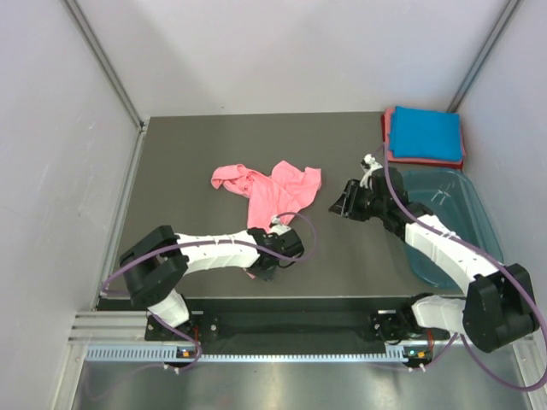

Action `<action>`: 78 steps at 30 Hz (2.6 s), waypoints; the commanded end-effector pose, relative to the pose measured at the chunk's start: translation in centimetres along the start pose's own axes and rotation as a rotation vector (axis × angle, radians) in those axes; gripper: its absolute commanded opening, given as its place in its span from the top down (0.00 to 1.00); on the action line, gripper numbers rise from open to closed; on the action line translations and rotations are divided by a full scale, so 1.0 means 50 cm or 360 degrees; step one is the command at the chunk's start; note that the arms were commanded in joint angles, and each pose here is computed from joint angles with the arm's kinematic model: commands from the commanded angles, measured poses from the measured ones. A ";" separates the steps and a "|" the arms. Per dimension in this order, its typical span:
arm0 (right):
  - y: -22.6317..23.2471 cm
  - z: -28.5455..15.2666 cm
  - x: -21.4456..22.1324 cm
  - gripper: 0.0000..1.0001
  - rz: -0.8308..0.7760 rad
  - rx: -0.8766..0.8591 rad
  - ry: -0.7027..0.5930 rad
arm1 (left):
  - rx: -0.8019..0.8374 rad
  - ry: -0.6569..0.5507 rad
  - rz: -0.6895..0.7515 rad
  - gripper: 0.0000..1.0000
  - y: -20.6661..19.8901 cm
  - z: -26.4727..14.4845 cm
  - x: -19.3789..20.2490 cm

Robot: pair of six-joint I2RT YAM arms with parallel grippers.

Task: Fold and stack the t-shirts
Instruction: Flatten the tshirt out

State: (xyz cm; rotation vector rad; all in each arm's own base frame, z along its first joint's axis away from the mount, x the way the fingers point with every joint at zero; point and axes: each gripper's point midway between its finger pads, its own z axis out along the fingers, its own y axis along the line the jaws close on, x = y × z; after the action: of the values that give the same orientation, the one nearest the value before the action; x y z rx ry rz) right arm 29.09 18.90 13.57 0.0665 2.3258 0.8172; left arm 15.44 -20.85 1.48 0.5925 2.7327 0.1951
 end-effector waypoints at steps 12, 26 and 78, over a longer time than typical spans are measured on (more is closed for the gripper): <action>0.014 -0.024 -0.037 0.60 -0.0028 -0.0042 -0.0118 | -0.0075 -0.0022 -0.0125 0.69 0.036 0.005 0.002; 0.016 0.083 -0.173 0.59 0.0116 -0.0019 -0.0202 | 0.0341 -0.0388 -0.0886 1.00 0.238 -0.137 -0.230; 0.207 -0.065 -0.658 1.00 -0.0049 0.0115 -0.0878 | 0.0432 -0.1496 -0.1735 1.00 0.734 -0.509 -0.587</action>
State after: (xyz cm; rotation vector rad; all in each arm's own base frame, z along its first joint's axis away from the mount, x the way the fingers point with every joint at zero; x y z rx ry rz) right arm 54.06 19.78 22.55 0.3358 2.1688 0.5918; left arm 46.72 -3.41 31.90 -0.6926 1.9831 -0.6481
